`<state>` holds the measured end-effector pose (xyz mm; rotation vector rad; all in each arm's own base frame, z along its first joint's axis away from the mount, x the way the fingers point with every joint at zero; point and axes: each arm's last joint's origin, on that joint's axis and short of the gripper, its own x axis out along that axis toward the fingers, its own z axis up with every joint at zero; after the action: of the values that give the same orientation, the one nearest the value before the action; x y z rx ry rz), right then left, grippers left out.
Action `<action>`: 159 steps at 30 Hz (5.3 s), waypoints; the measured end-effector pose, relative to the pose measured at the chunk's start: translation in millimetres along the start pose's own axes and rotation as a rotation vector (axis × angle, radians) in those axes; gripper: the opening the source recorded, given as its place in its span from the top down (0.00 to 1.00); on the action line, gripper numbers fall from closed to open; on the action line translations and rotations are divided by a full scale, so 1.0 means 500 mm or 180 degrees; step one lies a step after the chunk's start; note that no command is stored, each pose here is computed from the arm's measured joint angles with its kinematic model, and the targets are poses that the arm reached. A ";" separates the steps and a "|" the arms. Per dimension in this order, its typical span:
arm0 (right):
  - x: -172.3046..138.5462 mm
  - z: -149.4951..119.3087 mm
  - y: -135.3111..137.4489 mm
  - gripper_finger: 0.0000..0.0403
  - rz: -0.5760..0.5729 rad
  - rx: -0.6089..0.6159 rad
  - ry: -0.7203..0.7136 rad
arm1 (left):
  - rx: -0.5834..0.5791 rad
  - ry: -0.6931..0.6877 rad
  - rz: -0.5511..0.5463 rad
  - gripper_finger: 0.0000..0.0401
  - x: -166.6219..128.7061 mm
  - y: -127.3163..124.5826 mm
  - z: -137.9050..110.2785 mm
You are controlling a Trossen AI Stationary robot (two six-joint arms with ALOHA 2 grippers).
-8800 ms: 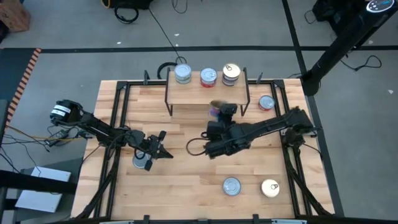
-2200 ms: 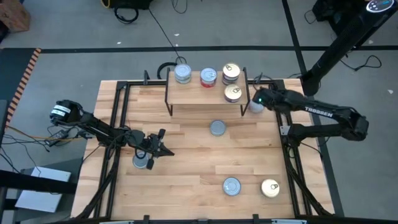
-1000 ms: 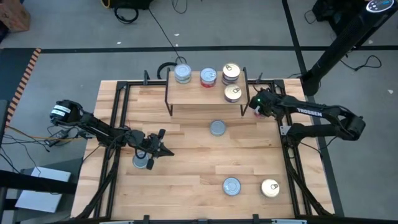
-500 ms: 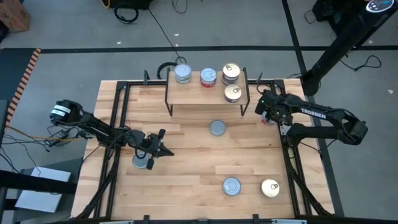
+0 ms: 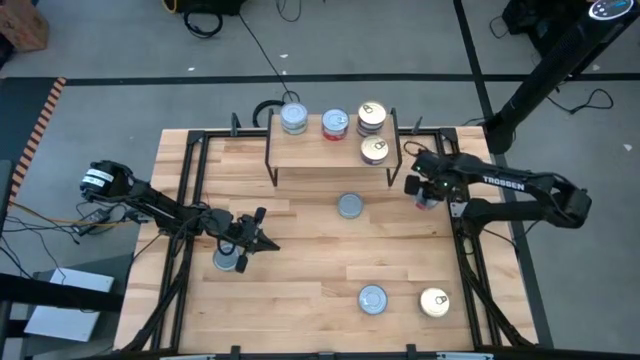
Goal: Stack canned seafood by type on shelf
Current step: Put the red tuna can on the shelf aligned with the red tuna cans
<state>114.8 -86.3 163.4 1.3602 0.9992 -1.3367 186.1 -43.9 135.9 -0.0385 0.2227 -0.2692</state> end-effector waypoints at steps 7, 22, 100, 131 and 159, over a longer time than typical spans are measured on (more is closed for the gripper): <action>-0.001 -0.062 0.025 1.00 0.0105 -0.0471 0.0038 | 0.0001 0.0000 0.0000 0.99 0.000 0.000 0.000; 0.028 -0.252 0.120 0.99 0.1217 -0.1424 -0.0113 | 0.0000 0.0014 0.0001 0.99 0.000 0.000 -0.001; -0.049 -0.512 0.437 0.99 0.0524 -0.4295 -0.0440 | 0.0059 0.0157 0.0258 0.99 0.000 0.005 -0.010; -0.077 -0.502 0.531 0.99 0.2158 -0.3586 0.0598 | 0.0002 0.0154 0.0257 0.99 0.000 0.005 -0.010; -0.014 -0.480 0.499 0.89 0.1757 -0.4093 0.0270 | 0.0001 0.0152 0.0256 0.99 0.000 0.005 -0.010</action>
<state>409.9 94.2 179.4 0.5749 1.0943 -0.0721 185.4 -41.6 131.0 -0.0227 0.2711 -0.1902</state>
